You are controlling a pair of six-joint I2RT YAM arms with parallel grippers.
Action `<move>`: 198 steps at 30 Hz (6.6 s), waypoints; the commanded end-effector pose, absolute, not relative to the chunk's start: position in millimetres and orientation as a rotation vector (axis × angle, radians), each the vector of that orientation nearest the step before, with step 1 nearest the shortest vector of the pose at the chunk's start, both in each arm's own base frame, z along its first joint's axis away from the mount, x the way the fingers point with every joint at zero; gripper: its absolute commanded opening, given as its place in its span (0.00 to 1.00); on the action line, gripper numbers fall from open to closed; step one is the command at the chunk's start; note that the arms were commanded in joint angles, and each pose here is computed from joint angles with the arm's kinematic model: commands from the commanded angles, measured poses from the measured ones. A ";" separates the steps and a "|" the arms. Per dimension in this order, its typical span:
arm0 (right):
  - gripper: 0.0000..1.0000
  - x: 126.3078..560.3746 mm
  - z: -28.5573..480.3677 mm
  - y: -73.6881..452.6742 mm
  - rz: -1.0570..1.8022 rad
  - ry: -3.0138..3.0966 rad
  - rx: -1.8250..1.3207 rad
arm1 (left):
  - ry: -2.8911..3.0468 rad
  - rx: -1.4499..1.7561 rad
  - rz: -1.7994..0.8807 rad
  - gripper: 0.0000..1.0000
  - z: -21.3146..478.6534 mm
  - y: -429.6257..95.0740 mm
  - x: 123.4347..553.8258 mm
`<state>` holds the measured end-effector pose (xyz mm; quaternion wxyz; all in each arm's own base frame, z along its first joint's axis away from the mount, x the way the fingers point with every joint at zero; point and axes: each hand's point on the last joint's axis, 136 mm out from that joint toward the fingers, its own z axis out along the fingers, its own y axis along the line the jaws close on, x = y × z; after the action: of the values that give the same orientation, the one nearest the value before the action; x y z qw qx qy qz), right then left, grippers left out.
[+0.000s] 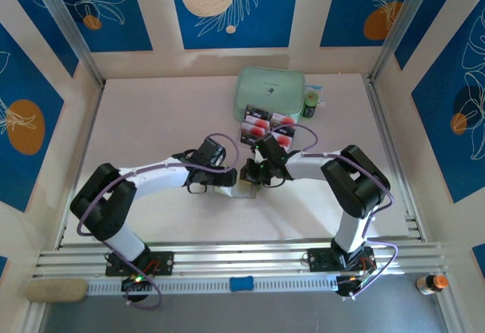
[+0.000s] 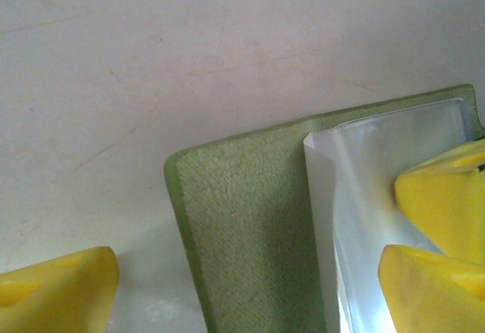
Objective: Put the credit cards into the card holder
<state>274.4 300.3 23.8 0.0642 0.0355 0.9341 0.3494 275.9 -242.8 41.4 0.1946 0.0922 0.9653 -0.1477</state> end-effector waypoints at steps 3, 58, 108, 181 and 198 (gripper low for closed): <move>0.08 270.4 22.1 307.2 1.091 2.847 0.128 | 2.725 0.269 -0.439 0.87 33.1 -245.4 267.3; 0.47 284.1 89.7 341.8 1.424 2.713 0.177 | 2.566 0.117 -0.536 0.88 69.8 -212.7 264.4; 0.15 289.4 76.4 337.4 1.055 2.831 0.070 | 2.754 0.052 -0.370 0.90 21.6 -173.2 253.2; 0.95 378.7 174.8 202.4 0.536 2.515 -0.264 | 2.751 0.161 -0.269 0.92 17.0 -170.5 262.3; 0.46 372.6 89.4 171.2 0.138 2.712 -0.469 | 2.744 0.140 -0.258 0.92 18.0 -166.0 259.6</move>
<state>378.2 177.0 102.7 0.2099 -0.1455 0.9633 0.0822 270.2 -178.5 25.7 0.2050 0.0473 0.9708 -0.1154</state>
